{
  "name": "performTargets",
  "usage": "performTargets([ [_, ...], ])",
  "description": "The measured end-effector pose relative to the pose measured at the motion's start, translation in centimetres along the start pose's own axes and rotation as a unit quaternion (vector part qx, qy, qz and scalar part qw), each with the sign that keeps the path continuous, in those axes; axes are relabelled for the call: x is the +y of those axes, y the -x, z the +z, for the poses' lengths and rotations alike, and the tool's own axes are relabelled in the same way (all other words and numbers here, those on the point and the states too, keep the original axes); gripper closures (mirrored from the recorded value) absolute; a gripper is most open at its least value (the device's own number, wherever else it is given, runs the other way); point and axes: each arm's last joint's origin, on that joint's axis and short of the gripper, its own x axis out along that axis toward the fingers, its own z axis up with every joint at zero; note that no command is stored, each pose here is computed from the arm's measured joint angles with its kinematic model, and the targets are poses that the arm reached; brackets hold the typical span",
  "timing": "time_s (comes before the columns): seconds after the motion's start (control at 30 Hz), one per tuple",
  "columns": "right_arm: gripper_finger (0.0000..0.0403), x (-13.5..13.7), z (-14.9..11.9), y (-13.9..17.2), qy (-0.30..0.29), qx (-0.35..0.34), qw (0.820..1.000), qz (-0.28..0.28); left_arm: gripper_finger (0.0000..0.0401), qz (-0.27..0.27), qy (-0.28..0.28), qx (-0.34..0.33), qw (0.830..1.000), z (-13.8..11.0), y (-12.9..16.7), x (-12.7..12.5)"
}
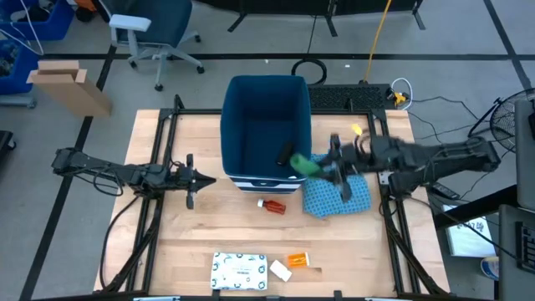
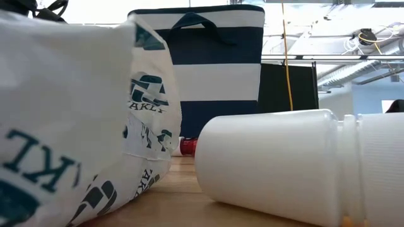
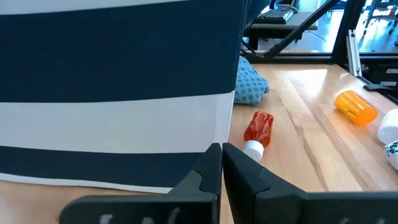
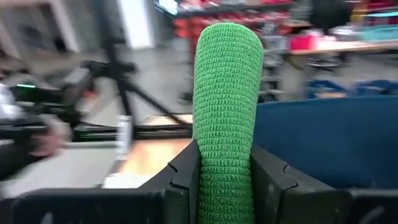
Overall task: Pick & place medical supplies in basket/bin
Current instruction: Put the green bandage into the blue bin
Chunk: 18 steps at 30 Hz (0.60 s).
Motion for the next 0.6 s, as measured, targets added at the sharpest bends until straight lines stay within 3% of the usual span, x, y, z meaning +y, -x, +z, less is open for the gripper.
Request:
performTargets([
  [0.2, 0.0317, -4.9, 4.6, -1.6, 0.029, 0.011, 0.992, -0.119, 0.0382, 0.000, -0.003, 0.007, 1.000, -0.1, 0.0, 0.0],
  [0.3, 0.0317, -7.7, 5.1, -3.3, 0.026, 0.036, 0.990, -0.131, 0.0382, 0.000, -0.006, 0.009, 1.000, -0.2, 0.0, 0.0],
  [0.43, 0.0317, -10.9, 4.5, -6.2, 0.023, 0.078, 0.988, -0.128, 0.0382, 0.000, -0.011, 0.008, 1.000, -0.2, 0.0, 0.0],
  [0.6, 0.0317, -13.5, 1.8, -9.9, 0.071, 0.142, 0.979, -0.128, 0.0382, 0.000, -0.019, 0.008, 1.000, -0.2, 0.0, 0.0],
])
